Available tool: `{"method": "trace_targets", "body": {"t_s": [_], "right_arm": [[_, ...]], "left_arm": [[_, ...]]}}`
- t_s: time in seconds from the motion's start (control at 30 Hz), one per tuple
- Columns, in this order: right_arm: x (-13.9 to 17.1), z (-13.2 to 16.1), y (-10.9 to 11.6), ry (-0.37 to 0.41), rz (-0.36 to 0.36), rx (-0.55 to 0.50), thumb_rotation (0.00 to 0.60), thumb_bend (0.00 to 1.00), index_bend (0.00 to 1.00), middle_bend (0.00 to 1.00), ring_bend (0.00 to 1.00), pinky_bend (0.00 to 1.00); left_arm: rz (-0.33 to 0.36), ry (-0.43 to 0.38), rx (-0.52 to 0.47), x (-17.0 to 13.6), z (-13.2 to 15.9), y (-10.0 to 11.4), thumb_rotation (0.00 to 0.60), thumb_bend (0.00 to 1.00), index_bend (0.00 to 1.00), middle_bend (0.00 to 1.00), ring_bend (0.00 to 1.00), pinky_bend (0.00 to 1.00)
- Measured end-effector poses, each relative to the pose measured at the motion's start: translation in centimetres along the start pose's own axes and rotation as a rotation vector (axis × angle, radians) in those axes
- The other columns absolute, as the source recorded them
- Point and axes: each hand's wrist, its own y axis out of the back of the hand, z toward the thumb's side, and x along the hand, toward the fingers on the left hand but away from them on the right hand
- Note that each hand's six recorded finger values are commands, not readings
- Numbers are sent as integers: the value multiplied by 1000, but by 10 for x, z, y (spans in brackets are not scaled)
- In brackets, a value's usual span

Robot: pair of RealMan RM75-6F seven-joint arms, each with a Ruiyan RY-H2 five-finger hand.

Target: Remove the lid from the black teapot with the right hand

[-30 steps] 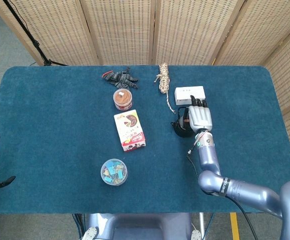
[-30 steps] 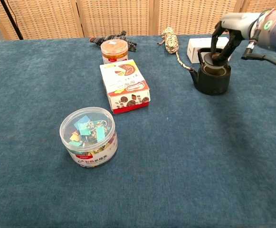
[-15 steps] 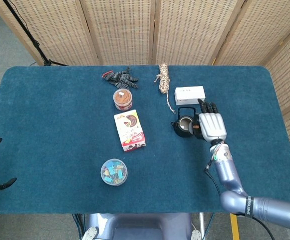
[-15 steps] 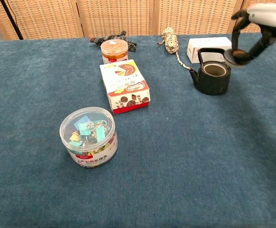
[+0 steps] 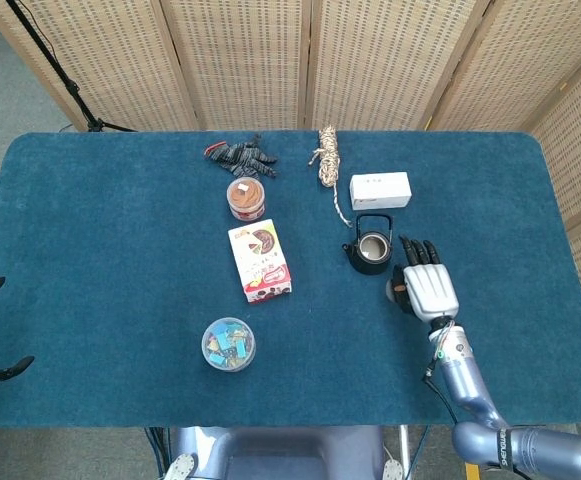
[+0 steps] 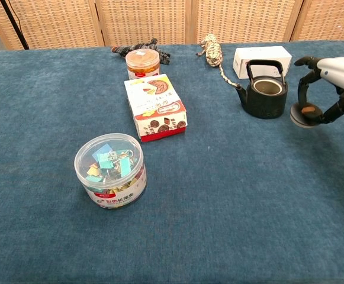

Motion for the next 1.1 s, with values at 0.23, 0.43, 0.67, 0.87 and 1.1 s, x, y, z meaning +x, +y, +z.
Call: {"method": "trace_targets", "body": {"t_s": [0.23,0.43,0.67,0.87,1.1], "right_arm": [[-4,-7,-17,-15,7,25,600,477,508,0,0,0],[-2,-11,-23,-18,26,-6,600,466,394,0,0,0],[6,-9,-14,5,-1,-34,600,460,352,0,0,0],[24,-17,15,31,-89,-62,600,399,321,0,0,0],[69,-71,53,-5,-228,-51,600,0,10,0,0,0]], "left_arm": [[-3,2,3,1,0,-1,600,63,0,0,0,0],[-8,3,3,1,1,-2,600,64,0,0,0,0],[-8,3,1,1,1,-2,600,63,0,0,0,0],[-13,-2,6,-1,2,-3,600,63,0,0,0,0],[-23,-1,24,-3,0,-6,600,16,0,0,0,0]]}}
